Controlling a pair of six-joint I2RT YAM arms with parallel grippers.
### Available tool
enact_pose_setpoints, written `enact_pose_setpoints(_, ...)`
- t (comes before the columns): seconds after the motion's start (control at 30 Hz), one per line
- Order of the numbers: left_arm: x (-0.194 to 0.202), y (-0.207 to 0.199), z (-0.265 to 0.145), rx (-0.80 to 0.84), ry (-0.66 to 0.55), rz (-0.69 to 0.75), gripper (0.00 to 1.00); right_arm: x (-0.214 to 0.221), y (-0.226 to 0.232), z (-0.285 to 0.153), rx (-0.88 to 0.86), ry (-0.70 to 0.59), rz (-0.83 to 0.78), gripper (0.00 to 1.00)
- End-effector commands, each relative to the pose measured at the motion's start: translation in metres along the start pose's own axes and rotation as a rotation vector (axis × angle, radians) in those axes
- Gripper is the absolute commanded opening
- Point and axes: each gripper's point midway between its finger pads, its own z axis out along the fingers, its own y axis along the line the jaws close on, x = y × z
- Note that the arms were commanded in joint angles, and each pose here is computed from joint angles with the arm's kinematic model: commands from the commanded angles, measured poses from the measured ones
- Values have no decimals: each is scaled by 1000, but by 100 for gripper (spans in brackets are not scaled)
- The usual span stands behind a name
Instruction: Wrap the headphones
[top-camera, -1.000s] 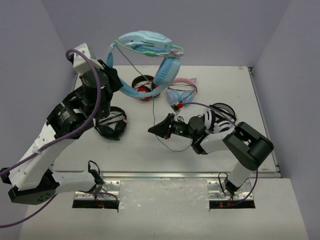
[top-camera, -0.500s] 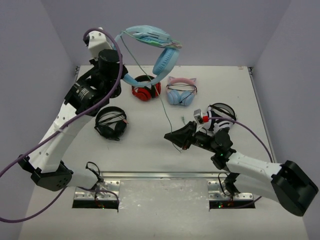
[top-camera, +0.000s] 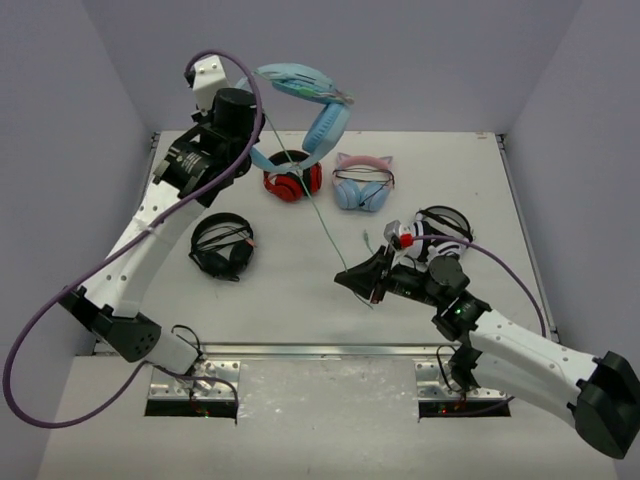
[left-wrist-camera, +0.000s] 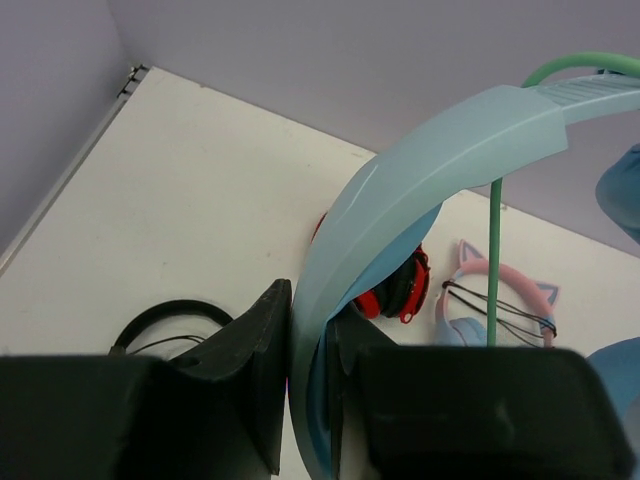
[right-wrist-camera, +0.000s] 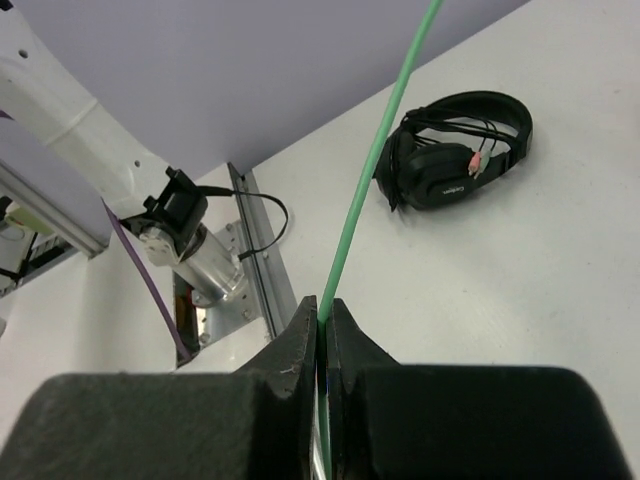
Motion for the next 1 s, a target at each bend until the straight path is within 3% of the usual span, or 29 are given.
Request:
enact_pose_setpoints(0.0,-37,-4,8,-24,-130,-145,1,-16,13,1,-23,22,-62,1)
enact_pose_setpoints(0.27,23,8,26,-105,-98,-4,0,-55,18,0,28,48,-191,1)
enact_pose_setpoints(0.6,117,-15,35,-17,40,259,0,-99,13,3,120,74,-318,1)
enact_pose_setpoints(0.77,149,-34,30,114,68,303,0,-112,12,12,127,121,-361,1)
enact_pose_setpoints(0.97,188,-70,-1,410,92,359,0,-126,-6,17,209,151,-463,1)
